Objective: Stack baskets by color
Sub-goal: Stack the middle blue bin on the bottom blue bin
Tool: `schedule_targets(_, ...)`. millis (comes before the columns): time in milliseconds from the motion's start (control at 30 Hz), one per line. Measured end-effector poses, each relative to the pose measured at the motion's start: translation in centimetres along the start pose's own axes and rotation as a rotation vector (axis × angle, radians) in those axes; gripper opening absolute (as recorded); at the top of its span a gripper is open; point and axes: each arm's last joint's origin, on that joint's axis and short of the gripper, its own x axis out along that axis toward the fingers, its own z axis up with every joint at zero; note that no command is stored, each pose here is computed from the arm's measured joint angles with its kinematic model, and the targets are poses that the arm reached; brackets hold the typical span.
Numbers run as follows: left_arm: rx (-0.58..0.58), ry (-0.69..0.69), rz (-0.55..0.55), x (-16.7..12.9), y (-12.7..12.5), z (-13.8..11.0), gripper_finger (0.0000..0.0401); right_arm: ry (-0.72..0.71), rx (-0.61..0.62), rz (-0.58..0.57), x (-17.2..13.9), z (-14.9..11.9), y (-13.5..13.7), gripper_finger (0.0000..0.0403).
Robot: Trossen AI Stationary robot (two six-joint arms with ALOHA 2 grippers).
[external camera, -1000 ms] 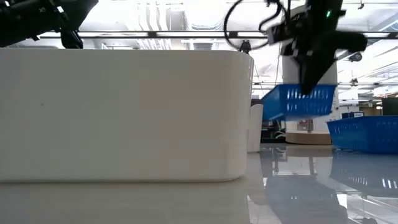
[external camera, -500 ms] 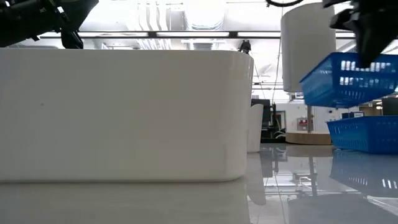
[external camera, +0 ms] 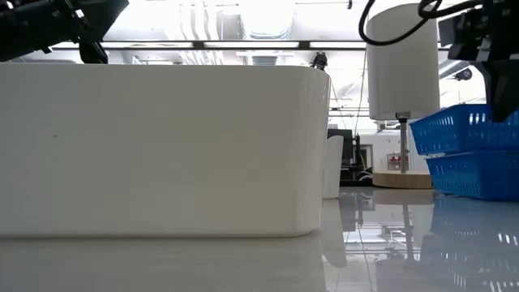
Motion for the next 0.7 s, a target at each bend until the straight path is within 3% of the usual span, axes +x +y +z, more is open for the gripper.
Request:
schedule_targets(400,0.001,0.001,0.0,0.0,0.0,0.0,0.0028,-0.012,0.025,0.05,-1.0,0.4,0.1,0.01)
schedule_targets(567,0.001,0.001,0.0,0.0,0.0,0.0,0.0028,-0.048,0.041,0.099,-2.6,1.0,-0.1,0.011)
schedule_targets(700,0.001,0.001,0.0,0.0,0.0,0.0,0.0028,-0.129,0.064,0.047,-3.5,1.3,-0.8,0.0099)
